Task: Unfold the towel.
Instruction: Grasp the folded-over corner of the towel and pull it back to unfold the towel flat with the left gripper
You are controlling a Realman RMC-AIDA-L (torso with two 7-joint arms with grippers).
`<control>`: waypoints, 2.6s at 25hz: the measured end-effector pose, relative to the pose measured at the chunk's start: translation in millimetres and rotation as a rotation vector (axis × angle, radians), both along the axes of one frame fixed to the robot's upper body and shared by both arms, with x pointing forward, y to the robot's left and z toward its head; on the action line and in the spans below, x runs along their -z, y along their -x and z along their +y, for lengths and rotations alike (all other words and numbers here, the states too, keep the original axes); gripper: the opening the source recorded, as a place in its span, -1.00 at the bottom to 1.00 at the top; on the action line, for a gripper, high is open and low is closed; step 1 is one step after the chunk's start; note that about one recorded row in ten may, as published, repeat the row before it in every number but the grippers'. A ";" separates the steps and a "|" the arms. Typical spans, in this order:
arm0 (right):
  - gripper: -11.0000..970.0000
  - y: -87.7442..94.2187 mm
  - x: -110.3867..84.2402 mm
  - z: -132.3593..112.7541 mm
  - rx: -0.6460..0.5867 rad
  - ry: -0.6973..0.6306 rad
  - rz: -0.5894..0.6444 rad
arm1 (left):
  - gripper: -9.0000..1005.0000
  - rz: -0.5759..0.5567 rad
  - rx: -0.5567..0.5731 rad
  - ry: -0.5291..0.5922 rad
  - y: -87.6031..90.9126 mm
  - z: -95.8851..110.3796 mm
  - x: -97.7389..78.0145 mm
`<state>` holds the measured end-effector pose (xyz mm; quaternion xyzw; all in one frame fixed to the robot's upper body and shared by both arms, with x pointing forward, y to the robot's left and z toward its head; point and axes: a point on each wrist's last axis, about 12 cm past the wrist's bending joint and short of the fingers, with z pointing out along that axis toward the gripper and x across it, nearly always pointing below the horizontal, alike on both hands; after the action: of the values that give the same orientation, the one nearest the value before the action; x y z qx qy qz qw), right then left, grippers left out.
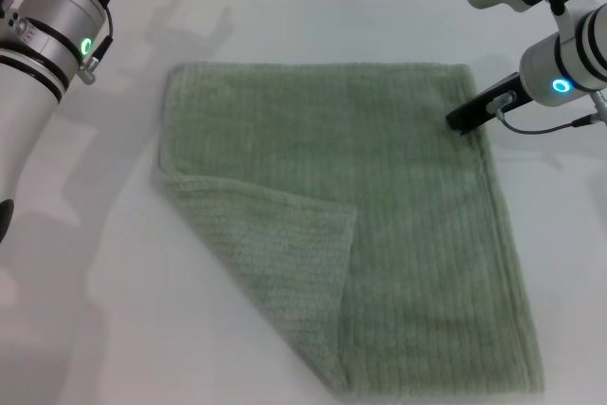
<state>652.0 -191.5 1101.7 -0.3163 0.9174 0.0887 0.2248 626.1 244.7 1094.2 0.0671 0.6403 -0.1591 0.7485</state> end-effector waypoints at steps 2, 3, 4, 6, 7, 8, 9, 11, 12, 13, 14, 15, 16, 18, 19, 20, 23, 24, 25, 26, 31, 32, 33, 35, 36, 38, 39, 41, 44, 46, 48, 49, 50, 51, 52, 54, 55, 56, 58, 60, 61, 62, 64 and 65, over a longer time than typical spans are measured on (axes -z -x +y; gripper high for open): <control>-0.98 -0.2 0.2 0.4 -0.001 0.001 -0.001 | 0.69 0.007 0.011 0.015 0.1 -0.9 0.1; -0.98 -0.2 0.2 0.4 -0.001 0.001 -0.001 | 0.69 0.007 0.011 0.015 0.1 -0.9 0.1; -0.98 -0.2 0.3 0.6 -0.002 0.001 0.000 | 0.69 0.036 0.045 0.058 -0.5 -3.2 0.3; -0.98 -0.5 0.1 0.9 -0.003 0.002 -0.002 | 0.69 0.060 0.077 0.085 -1.8 -4.5 -0.6; -0.98 -0.6 0.0 0.9 -0.003 0.002 -0.003 | 0.69 0.107 0.146 0.118 -4.5 -7.9 -3.8; -0.98 -0.8 0.0 0.8 -0.002 0.002 -0.004 | 0.69 0.115 0.162 0.123 -5.3 -9.0 -5.4; -0.98 -0.8 0.1 0.8 -0.002 0.002 -0.005 | 0.69 0.128 0.177 0.135 -5.9 -9.7 -6.7; -0.98 -1.0 0.5 0.5 0.000 0.002 -0.007 | 0.62 0.141 0.202 0.141 -6.6 -12.5 -9.3; -0.98 -0.9 0.8 0.4 0.001 0.003 -0.006 | 0.55 0.141 0.202 0.141 -6.6 -12.5 -9.3; -0.98 -0.9 0.9 0.5 0.001 0.003 -0.006 | 0.48 0.180 0.258 0.162 -7.8 -18.9 -16.0; -0.98 -0.9 1.1 0.5 0.001 0.003 -0.005 | 0.41 0.180 0.258 0.162 -7.8 -18.9 -16.0; -0.98 -0.8 1.5 0.9 0.000 0.004 -0.003 | 0.35 0.197 0.304 0.174 -8.1 -23.2 -23.0; -0.98 -0.8 1.5 0.9 0.000 0.004 -0.003 | 0.35 0.197 0.304 0.174 -8.1 -23.2 -23.0; -0.98 -0.6 2.0 1.3 -0.001 0.004 0.000 | 0.35 0.228 0.359 0.190 -8.5 -24.6 -30.4; -0.98 -0.7 2.0 1.5 -0.001 0.004 0.000 | 0.35 0.244 0.377 0.196 -9.1 -24.4 -32.7; -0.98 -0.7 2.1 1.6 -0.001 0.005 0.000 | 0.35 0.285 0.411 0.208 -10.5 -23.2 -37.6; -0.98 -0.8 2.0 1.7 -0.001 0.004 0.000 | 0.35 0.312 0.429 0.214 -12.6 -19.7 -42.5; -0.98 -0.8 1.9 1.7 -0.001 0.005 -0.001 | 0.35 0.326 0.435 0.219 -13.5 -17.8 -45.0; -0.98 -1.1 1.7 2.0 -0.002 0.004 -0.002 | 0.35 0.352 0.443 0.223 -15.0 -13.4 -48.8; -0.98 -1.1 1.7 2.0 -0.002 0.004 -0.002 | 0.35 0.352 0.443 0.223 -15.0 -13.4 -48.8; -0.98 -2.0 0.6 3.0 -0.003 0.004 -0.007 | 0.35 0.414 0.475 0.186 -16.4 -5.1 -57.1; -0.98 -2.1 0.4 3.1 -0.004 0.004 -0.007 | 0.35 0.434 0.478 0.171 -16.8 -2.9 -58.5; -0.98 -2.2 0.4 3.1 -0.004 0.004 -0.007 | 0.35 0.449 0.477 0.160 -17.2 -1.0 -59.6; -0.98 -2.2 0.4 3.1 -0.004 0.004 -0.007 | 0.35 0.497 0.471 0.124 -18.4 5.6 -63.8; -0.98 -2.2 0.3 3.1 -0.003 0.004 -0.007 | 0.35 0.508 0.474 0.110 -18.3 7.1 -65.2; -0.98 -2.1 0.4 3.1 -0.003 0.004 -0.007 | 0.35 0.514 0.477 0.099 -18.1 7.6 -66.3; -0.98 -2.1 0.4 3.1 -0.003 0.004 -0.007 | 0.35 0.531 0.494 0.067 -16.6 10.1 -69.8; -0.98 -2.0 0.6 3.0 -0.003 0.005 -0.006 | 0.35 0.540 0.524 0.044 -14.0 14.0 -75.9; -0.98 -1.7 1.1 2.9 -0.003 0.005 -0.004 | 0.35 0.562 0.577 0.007 -9.3 19.1 -84.7; -0.98 -1.6 1.4 2.7 -0.003 0.005 -0.003 | 0.35 0.587 0.613 -0.036 -6.1 18.7 -89.0; -0.98 -1.5 1.5 2.8 -0.003 0.005 -0.003 | 0.35 0.610 0.640 -0.093 -3.4 16.4 -91.8; -0.98 -1.5 1.5 2.8 -0.003 0.006 -0.003 | 0.35 0.622 0.657 -0.129 -1.9 13.5 -92.7; -0.98 -1.6 1.5 2.9 -0.004 0.007 -0.004 | 0.35 0.640 0.682 -0.179 0.6 8.5 -92.0; -0.98 -1.6 1.5 2.9 -0.004 0.007 -0.004 | 0.35 0.640 0.682 -0.179 0.6 8.5 -92.0; -0.98 -1.7 1.5 3.0 -0.005 0.008 -0.006 | 0.35 0.656 0.709 -0.223 3.2 3.7 -90.6; -0.98 -1.8 1.4 3.0 -0.005 0.008 -0.006 | 0.35 0.663 0.724 -0.250 4.7 1.0 -89.6; -0.98 -1.8 1.4 3.4 -0.006 0.009 -0.006 | 0.35 0.673 0.749 -0.295 7.3 -4.4 -86.9; -0.98 -1.8 1.4 3.4 -0.006 0.009 -0.006 | 0.35 0.673 0.749 -0.295 7.3 -4.4 -86.9; -0.98 -1.7 1.6 3.7 -0.008 0.010 -0.005 | 0.35 0.679 0.773 -0.336 10.2 -9.3 -82.7; -0.98 -1.7 1.7 4.1 -0.009 0.010 -0.005 | 0.35 0.686 0.793 -0.368 13.0 -13.5 -78.2; -0.98 -1.7 1.7 4.1 -0.009 0.010 -0.005 | 0.35 0.690 0.801 -0.376 14.3 -15.4 -76.4; -0.98 -1.7 1.6 4.3 -0.009 0.010 -0.005 | 0.35 0.692 0.806 -0.380 15.0 -16.3 -75.6; -0.98 -1.5 1.7 4.5 -0.010 0.010 -0.003 | 0.35 0.701 0.825 -0.384 17.4 -19.0 -73.2; -0.98 -1.5 1.7 4.5 -0.010 0.010 -0.003 | 0.35 0.704 0.834 -0.383 18.3 -20.3 -72.6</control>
<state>653.5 -187.0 1100.0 -0.3221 0.9158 0.0848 0.2243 607.8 224.4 1166.8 0.3910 0.7875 -0.3349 0.3389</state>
